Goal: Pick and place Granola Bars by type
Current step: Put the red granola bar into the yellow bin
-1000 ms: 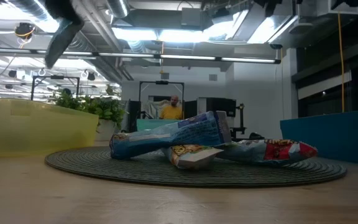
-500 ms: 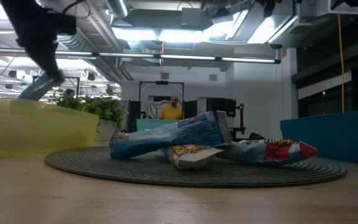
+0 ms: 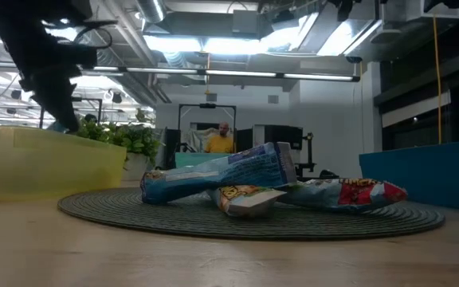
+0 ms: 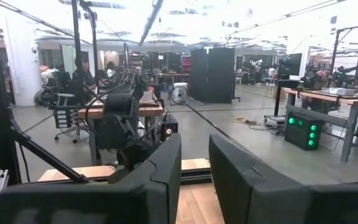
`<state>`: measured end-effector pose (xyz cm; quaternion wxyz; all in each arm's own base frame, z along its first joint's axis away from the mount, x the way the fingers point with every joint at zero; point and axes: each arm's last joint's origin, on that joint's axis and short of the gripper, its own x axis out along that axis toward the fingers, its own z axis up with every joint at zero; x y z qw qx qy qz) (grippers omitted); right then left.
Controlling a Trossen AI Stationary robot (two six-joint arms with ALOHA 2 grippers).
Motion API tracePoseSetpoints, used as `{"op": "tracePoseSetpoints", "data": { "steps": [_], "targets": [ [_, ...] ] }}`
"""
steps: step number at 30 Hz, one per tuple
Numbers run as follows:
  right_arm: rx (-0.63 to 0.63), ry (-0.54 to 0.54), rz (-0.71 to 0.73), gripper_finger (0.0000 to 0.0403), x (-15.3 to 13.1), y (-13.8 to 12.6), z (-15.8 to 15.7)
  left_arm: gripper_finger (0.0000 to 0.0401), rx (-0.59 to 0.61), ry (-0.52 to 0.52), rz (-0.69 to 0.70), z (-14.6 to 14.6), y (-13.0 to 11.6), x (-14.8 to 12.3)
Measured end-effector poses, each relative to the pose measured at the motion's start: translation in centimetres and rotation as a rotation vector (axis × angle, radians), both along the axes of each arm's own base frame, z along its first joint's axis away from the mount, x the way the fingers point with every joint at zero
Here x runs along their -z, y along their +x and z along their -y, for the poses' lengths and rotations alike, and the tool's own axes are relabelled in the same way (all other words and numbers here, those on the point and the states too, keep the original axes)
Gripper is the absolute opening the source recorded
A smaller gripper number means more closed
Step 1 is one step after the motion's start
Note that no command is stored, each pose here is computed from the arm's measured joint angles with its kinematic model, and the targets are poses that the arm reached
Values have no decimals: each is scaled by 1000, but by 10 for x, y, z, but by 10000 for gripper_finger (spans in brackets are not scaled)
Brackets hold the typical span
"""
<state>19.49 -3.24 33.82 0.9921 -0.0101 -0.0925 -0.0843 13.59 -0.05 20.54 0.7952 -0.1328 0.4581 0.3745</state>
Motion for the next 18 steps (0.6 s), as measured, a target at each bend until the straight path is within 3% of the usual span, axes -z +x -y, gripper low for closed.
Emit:
{"op": "tracePoseSetpoints", "data": {
  "steps": [11,18],
  "targets": [
    [1,-2,-2,86,0,0,0,24,7,-22,-49,3,21,20],
    [0,-2,-2,86,0,0,0,72,46,-61,-52,5,33,28]
  ]
}}
